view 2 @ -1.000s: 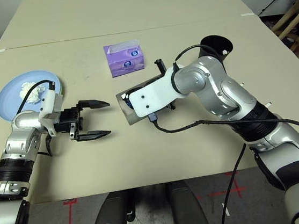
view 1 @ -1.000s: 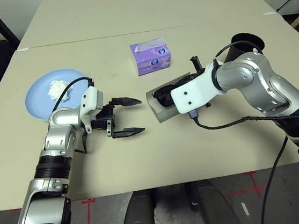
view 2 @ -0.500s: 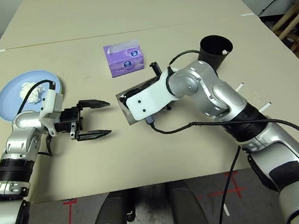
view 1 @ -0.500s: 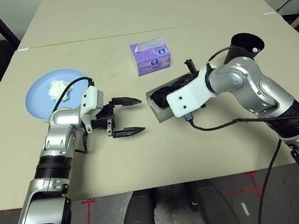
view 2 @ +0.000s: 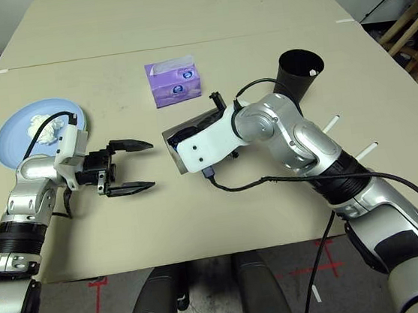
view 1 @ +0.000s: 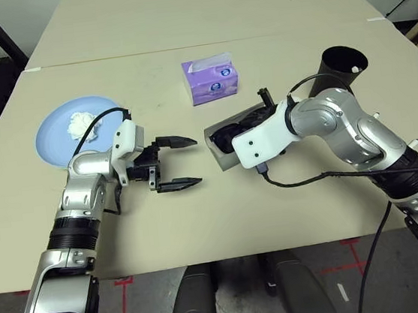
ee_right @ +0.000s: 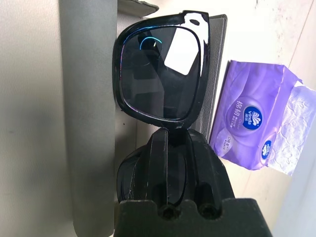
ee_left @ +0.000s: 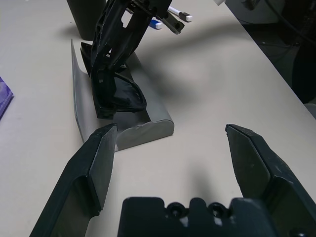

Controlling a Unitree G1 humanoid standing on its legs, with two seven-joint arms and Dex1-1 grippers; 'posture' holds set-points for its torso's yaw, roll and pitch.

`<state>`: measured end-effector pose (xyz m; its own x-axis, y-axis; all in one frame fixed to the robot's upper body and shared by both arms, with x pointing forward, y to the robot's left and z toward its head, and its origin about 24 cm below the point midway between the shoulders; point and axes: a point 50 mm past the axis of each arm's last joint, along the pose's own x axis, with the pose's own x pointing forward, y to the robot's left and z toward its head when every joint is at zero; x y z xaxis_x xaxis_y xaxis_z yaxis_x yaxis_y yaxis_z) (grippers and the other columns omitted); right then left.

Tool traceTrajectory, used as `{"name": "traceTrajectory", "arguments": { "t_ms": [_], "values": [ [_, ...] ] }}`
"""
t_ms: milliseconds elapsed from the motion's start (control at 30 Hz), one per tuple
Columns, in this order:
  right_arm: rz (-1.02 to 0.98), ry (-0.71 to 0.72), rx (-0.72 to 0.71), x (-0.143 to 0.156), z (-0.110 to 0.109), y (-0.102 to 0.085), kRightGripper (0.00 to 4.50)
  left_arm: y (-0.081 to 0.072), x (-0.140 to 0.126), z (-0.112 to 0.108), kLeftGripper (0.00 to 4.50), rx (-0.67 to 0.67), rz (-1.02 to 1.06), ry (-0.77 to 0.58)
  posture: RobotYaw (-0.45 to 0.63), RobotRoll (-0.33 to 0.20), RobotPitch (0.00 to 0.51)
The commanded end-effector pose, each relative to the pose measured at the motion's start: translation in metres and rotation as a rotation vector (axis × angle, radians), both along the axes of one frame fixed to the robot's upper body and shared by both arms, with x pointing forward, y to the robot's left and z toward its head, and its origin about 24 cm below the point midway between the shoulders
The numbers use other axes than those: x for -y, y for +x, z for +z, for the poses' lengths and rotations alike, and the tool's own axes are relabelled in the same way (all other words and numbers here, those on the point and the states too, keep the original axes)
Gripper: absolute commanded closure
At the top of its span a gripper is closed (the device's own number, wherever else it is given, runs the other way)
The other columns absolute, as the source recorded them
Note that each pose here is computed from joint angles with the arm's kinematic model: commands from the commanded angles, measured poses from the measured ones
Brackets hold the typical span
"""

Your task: Organize and tidy the items on the table.

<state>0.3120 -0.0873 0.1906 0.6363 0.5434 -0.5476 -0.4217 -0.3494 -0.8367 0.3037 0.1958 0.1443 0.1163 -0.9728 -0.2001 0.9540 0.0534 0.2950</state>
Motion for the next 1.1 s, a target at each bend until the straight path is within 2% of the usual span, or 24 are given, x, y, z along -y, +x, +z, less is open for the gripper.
{"name": "traceTrajectory", "arguments": {
  "t_ms": [33,467,1100],
  "values": [
    [-0.008,-0.009,-0.017,-0.001,-0.009,0.0,4.14,-0.001,0.0,0.0,0.0,-0.006,-0.013,0.014,0.09,0.0,0.192],
    [-0.03,0.006,0.011,0.002,-0.001,0.008,4.14,-0.001,0.0,-0.001,0.0,-0.013,-0.013,0.017,0.08,0.0,0.183],
    [-0.013,0.01,-0.043,-0.007,-0.019,0.002,4.14,-0.002,-0.002,0.0,0.0,-0.017,-0.012,0.022,0.09,0.0,0.184]
  ]
}}
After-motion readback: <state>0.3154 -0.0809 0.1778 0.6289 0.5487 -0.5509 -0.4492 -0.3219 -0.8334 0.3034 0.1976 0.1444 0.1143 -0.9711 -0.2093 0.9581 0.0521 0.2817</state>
